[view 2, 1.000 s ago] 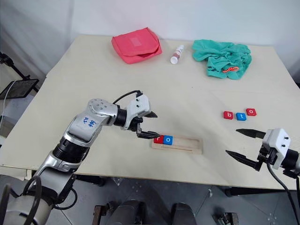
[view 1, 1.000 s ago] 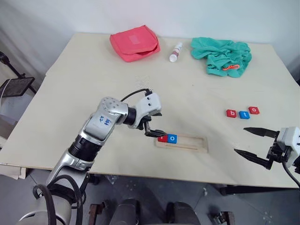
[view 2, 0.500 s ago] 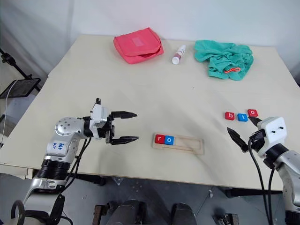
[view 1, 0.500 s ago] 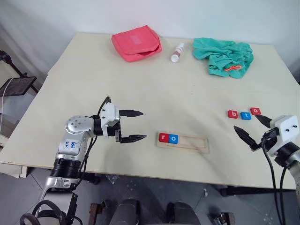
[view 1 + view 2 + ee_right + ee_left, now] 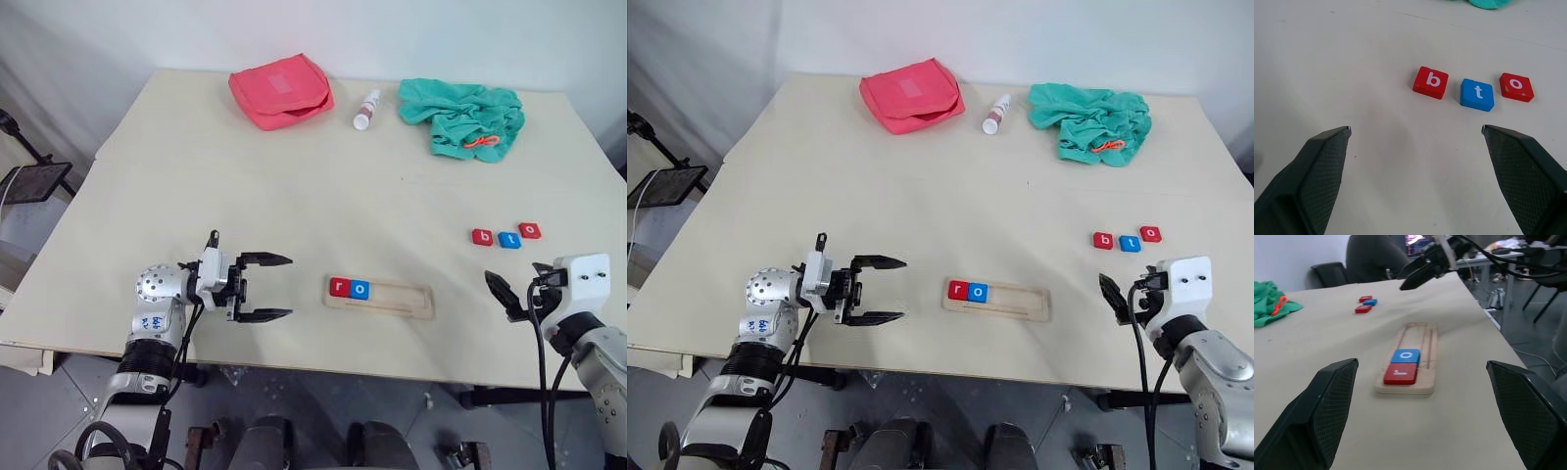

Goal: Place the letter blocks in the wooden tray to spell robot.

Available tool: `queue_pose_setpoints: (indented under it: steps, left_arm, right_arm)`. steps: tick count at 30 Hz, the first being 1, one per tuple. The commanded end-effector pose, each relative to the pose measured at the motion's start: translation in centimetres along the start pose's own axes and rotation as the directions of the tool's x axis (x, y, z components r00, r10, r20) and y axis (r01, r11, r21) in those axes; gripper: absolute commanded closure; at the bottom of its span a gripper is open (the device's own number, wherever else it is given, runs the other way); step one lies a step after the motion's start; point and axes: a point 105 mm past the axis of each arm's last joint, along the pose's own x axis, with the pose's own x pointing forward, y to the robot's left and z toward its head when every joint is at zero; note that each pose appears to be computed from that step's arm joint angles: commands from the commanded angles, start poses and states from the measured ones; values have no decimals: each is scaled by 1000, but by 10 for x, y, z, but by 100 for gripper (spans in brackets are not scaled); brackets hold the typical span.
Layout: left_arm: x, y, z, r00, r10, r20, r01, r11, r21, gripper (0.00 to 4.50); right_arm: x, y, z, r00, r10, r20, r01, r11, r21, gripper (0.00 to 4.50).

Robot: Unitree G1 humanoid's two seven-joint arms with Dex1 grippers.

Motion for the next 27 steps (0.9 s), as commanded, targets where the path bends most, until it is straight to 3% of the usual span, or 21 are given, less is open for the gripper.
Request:
queue_pose_setpoints:
  steps: [1, 12, 27]
  left_arm:
    - [0, 1, 4, 1000, -15, 13, 15, 1000, 23, 4]
    - [6, 1, 8, 999, 0, 43, -1, 999, 34, 4]
    - [20, -1, 13, 997, 17, 77, -21, 999, 41, 4]
  right_arm:
    - [-2, -1, 12, 998, -19, 55, 19, 1000, -14, 0]
    - [0, 4, 9, 999, 8, 48, -8, 1000, -4, 0]
    - [84, 0, 33, 997, 74, -4, -74, 997, 9, 0]
